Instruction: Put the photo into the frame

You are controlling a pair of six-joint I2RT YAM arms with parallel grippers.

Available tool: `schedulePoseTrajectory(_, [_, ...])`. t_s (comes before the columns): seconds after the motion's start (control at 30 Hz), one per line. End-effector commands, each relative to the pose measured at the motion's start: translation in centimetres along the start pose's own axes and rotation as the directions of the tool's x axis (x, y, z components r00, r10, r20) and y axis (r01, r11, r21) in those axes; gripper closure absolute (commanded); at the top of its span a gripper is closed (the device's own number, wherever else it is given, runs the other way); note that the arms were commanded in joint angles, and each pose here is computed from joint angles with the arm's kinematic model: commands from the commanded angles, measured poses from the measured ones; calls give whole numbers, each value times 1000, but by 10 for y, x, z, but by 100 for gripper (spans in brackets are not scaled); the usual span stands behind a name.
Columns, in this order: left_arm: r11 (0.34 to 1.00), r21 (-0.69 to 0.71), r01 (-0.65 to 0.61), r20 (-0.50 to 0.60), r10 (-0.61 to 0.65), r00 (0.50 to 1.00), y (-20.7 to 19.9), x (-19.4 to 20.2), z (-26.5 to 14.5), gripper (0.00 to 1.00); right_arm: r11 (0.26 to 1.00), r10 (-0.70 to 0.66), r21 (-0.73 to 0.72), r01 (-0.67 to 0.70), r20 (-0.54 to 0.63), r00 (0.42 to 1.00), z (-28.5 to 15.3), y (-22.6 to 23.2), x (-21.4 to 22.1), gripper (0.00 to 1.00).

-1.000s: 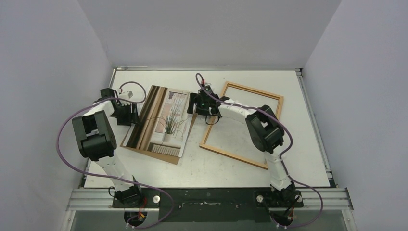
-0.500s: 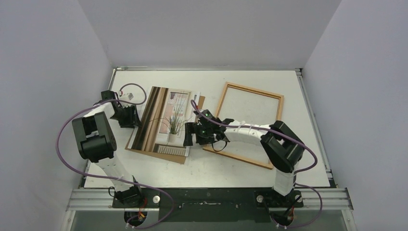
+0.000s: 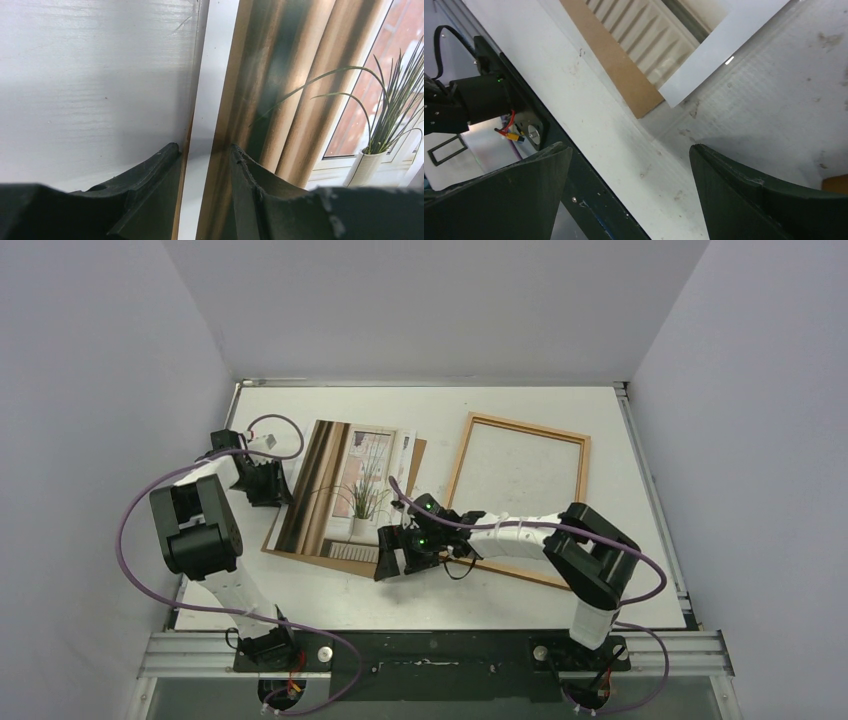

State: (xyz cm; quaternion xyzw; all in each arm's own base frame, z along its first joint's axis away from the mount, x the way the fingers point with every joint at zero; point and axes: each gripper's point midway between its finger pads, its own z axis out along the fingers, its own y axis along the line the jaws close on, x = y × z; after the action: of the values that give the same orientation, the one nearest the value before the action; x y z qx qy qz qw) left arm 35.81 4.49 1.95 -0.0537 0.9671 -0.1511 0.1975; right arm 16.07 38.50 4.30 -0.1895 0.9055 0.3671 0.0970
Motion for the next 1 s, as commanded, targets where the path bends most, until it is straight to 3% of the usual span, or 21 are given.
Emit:
schedulePoseTrajectory(0.0, [1000,-21,-17,17,18,1000,0,2,-3,61,998,67,-1,-67,-38,997,8,-8,22,6])
schedulePoseTrajectory(0.1, [1000,-20,-16,15,16,1000,0,3,-2,62,996,89,10,-88,-65,994,18,-10,29,8])
schedulePoseTrajectory(0.4, [1000,-9,-7,7,7,1000,-2,10,1,63,995,85,-60,-85,-7,996,29,6,6,9])
schedulePoseTrajectory(0.97, [1000,11,14,-18,-13,1000,-7,27,7,64,948,99,-316,-41,171,980,-14,88,-62,9])
